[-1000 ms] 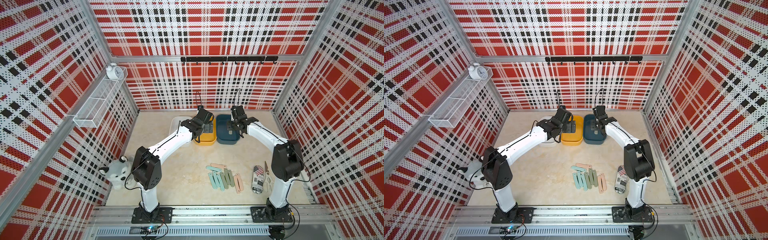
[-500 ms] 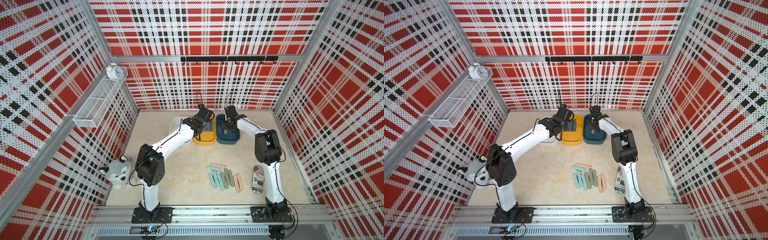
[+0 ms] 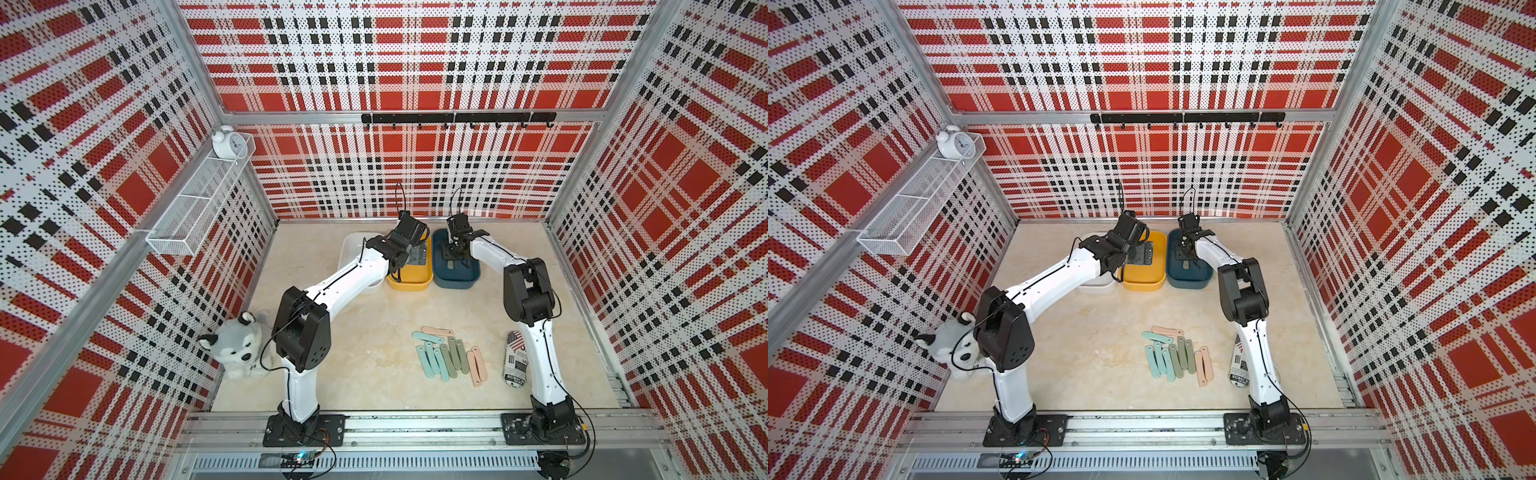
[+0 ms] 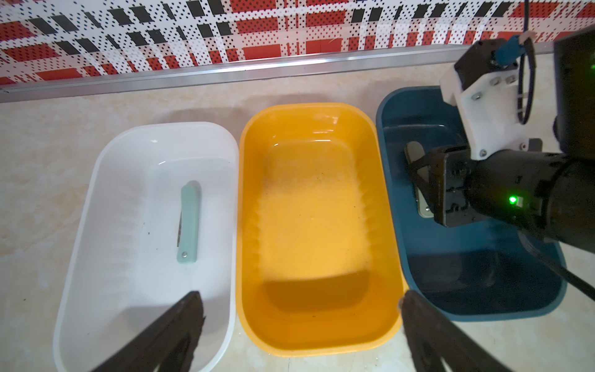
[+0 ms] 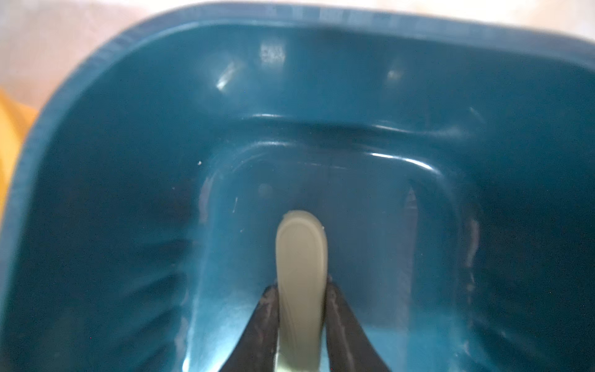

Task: Place the fruit knives into the storage box by color
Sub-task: Place the fruit knife in the storage box.

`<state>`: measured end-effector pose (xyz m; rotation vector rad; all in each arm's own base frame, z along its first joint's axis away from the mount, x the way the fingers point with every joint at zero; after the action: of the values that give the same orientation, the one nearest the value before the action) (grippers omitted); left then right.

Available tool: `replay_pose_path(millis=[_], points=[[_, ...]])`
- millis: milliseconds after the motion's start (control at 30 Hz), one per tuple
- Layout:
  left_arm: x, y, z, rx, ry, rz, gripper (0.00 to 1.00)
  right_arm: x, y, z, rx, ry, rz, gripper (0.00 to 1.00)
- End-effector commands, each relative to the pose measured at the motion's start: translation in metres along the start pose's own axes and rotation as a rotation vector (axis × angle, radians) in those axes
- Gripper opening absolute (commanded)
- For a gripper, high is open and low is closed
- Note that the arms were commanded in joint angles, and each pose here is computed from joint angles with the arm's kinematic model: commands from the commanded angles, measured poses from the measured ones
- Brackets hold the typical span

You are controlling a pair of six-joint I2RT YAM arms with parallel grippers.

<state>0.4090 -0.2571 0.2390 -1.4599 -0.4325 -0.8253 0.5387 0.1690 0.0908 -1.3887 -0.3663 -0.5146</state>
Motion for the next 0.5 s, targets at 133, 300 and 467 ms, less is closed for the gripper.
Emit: replay_pose_path(millis=[133,300,467], points=[[-0.004,-0.001,-0.020,-0.032,0.057,0.008,0.98,0.018,-0.019,0.002,0.017,-0.003,-0.041,0.52],[-0.013,-0.011,-0.039,-0.131,0.054,0.015,0.98,0.038,-0.076,0.014,0.086,-0.013,-0.122,0.71],[-0.031,-0.031,-0.059,-0.179,0.054,0.025,0.98,0.019,-0.143,0.013,0.108,-0.042,-0.197,0.83]])
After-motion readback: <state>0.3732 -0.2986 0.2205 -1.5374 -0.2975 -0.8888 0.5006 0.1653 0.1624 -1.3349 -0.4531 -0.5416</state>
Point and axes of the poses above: each gripper's point midway between its finger pads, its own y axis out along the fingers, its own z axis along the line the jaws close on, x = y × z, the point moved 6 cm from there along -y, back along the fingers, and after that the axes turned 9 degrees about y, right-handed, at the moved point
